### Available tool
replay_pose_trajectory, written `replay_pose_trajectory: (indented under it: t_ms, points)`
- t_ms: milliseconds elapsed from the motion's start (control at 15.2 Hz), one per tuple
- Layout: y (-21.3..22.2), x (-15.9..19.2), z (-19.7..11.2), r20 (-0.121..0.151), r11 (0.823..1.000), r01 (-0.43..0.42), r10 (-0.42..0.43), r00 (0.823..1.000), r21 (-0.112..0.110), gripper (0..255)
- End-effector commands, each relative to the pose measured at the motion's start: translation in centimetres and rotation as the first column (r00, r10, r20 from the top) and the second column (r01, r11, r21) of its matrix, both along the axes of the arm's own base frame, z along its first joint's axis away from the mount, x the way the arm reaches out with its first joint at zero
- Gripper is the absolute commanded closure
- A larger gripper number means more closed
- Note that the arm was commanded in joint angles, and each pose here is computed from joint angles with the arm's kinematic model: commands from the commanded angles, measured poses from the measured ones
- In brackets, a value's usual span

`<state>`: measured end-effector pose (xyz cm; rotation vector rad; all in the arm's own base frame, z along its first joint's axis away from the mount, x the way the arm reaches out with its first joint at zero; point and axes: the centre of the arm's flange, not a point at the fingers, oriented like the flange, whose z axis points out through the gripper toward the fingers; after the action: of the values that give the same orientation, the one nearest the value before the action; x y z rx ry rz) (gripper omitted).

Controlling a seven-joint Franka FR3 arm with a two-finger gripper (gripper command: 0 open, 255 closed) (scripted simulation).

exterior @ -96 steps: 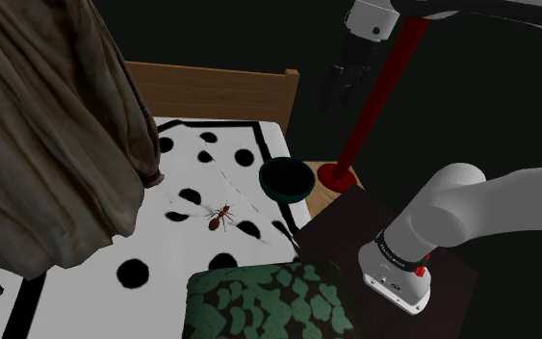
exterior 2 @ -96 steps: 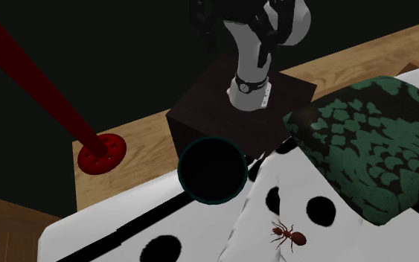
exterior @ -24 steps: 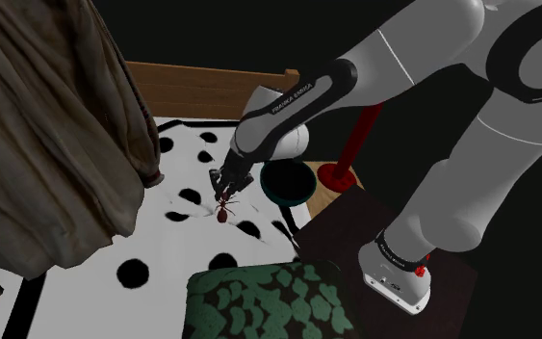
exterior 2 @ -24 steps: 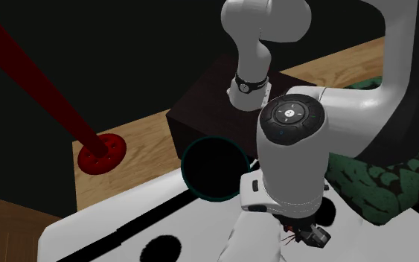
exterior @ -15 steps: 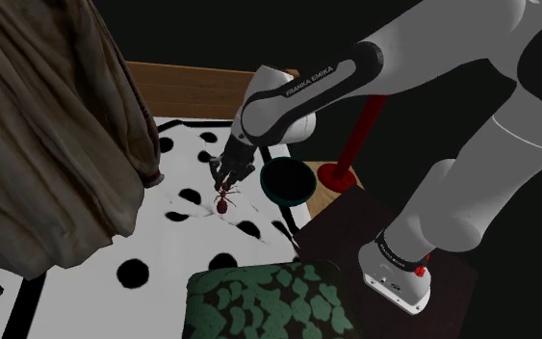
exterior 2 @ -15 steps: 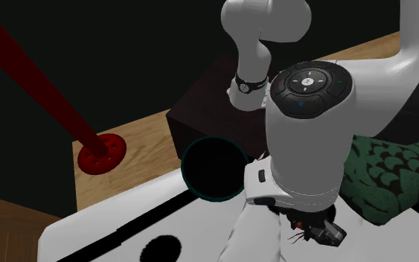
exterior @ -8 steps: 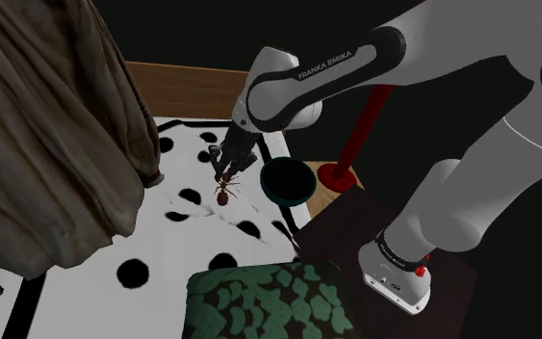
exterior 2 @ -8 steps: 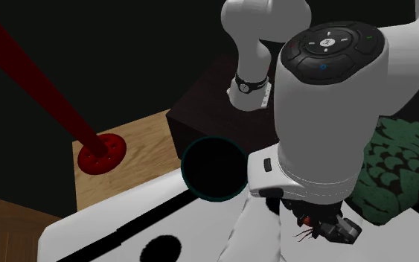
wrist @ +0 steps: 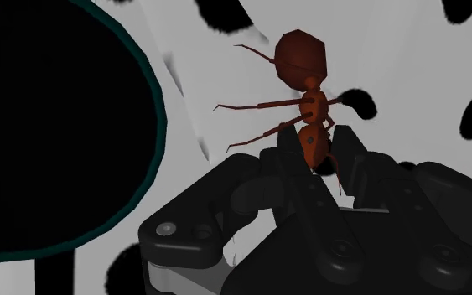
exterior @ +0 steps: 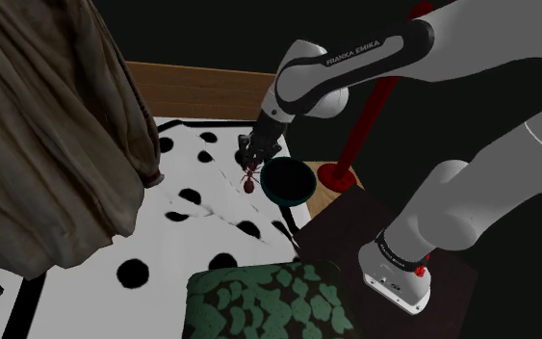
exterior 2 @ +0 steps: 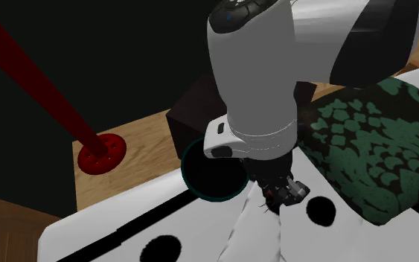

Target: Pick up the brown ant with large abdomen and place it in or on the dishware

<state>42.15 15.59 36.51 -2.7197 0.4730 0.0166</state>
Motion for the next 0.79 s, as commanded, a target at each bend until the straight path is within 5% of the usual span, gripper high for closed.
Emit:
replay_pose_trajectory:
  t_ms: [0,726]
  points:
    - [-2.4,-0.2,0.1,0.000,1.000,-0.002,0.002,1.000,0.000,255]
    - [-17.6,-2.9,0.7,0.000,1.000,-0.002,0.002,1.000,0.000,255]
